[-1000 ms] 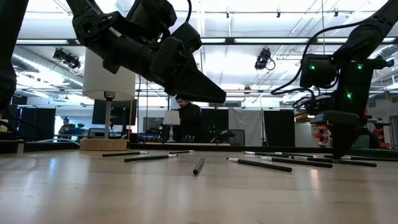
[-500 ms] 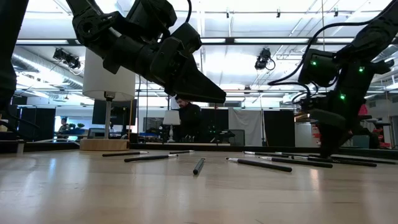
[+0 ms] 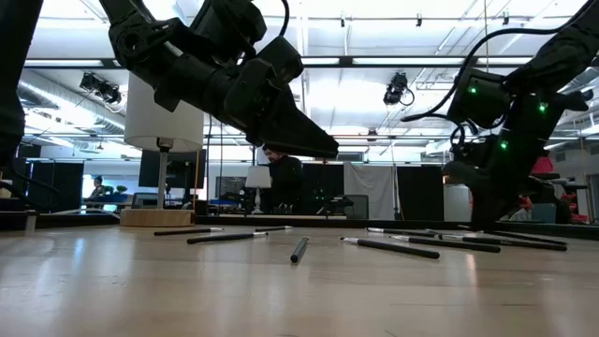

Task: Pick & Place Makeup Supplies
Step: Put the silver makeup brush into the transparent organizer

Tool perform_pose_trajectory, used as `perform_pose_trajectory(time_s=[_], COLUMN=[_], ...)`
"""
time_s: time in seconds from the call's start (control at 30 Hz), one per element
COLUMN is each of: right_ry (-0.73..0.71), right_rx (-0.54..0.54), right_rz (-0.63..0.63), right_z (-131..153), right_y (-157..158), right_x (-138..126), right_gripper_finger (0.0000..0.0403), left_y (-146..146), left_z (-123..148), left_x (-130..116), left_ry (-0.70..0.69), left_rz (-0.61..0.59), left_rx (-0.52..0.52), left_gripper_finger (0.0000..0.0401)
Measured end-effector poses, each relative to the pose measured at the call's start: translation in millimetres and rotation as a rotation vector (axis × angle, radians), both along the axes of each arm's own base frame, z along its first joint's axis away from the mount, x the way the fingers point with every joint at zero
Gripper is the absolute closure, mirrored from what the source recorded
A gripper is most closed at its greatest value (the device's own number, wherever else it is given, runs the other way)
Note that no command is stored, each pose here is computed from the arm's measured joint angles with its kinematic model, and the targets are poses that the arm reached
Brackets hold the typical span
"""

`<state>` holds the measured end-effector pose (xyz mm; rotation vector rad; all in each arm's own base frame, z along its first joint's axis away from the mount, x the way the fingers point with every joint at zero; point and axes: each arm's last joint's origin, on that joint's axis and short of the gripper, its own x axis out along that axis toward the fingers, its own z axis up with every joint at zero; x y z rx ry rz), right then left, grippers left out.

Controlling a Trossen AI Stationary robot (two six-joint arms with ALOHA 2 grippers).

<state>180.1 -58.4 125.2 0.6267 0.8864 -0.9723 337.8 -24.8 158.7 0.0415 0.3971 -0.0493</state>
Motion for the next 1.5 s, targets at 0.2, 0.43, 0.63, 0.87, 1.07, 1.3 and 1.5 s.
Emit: perform_pose_trajectory(time_s=[0.2, 0.43, 0.63, 0.87, 1.07, 1.3, 1.5], right_ry=[-0.015, 0.015, 0.035, 0.039, -0.036, -0.113, -0.087], right_rx=[-0.027, -0.078, -0.103, -0.119, -0.189, -0.214, -0.239], right_rz=[-0.016, 0.004, 0.041, 0.045, 0.047, 0.016, 0.074], right_z=[-9.3, -19.2, -15.7, -19.3, -35.2, -48.3, -49.4], right_y=[-3.6, -5.8, -5.6, 2.2, 17.5, 30.3, 35.2], right_x=[4.9, 8.2, 5.5, 2.1, -9.7, -25.0, -25.9], right_gripper_finger=[0.0386, 0.0355, 0.0288, 0.0222, 0.0228, 0.0259, 0.0277], left_y=[-0.1, -0.6, -0.6, -0.6, -0.6, -0.6, -0.6], left_z=[-0.1, -1.0, -0.9, -1.7, -2.5, -2.9, -2.9], left_x=[-0.1, -0.5, -0.5, -0.8, -1.1, -1.3, -1.3], left_ry=[0.001, 0.011, 0.011, 0.02, 0.028, 0.033, 0.033], left_rz=[-0.001, -0.002, -0.002, -0.002, -0.002, -0.002, -0.002], left_rx=[0.0, 0.001, 0.001, 0.002, 0.002, 0.003, 0.003], left_gripper_finger=[0.0204, 0.0204, 0.0204, 0.0204, 0.0204, 0.0204, 0.0204])
